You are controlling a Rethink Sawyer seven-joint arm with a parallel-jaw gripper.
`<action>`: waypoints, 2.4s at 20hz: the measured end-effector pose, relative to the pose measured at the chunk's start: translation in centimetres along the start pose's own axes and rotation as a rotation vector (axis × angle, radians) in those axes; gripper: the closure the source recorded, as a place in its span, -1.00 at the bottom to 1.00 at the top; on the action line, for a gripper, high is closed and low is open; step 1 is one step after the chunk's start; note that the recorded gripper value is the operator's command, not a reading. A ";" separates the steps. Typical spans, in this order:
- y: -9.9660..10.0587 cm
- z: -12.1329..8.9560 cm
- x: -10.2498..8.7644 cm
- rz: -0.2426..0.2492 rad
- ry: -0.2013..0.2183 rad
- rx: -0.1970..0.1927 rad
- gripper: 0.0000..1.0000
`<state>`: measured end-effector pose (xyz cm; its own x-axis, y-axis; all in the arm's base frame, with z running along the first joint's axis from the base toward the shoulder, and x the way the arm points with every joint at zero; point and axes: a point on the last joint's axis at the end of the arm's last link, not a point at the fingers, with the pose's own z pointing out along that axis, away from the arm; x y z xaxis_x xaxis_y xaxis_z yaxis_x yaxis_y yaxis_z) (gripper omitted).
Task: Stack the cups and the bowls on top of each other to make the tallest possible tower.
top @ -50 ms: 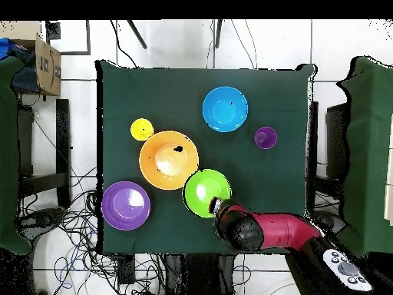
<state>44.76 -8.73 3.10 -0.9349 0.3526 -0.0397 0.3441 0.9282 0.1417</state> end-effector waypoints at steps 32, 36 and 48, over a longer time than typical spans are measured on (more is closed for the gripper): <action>0.5 1.9 3.6 0.005 0.152 -0.008 -1.00; 0.5 1.8 4.1 0.003 0.176 -0.004 -1.00; 0.5 0.7 3.4 -0.011 0.154 0.011 -1.00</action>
<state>41.86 -6.97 2.38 -0.9406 0.3210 0.1107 0.3339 0.9334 0.1310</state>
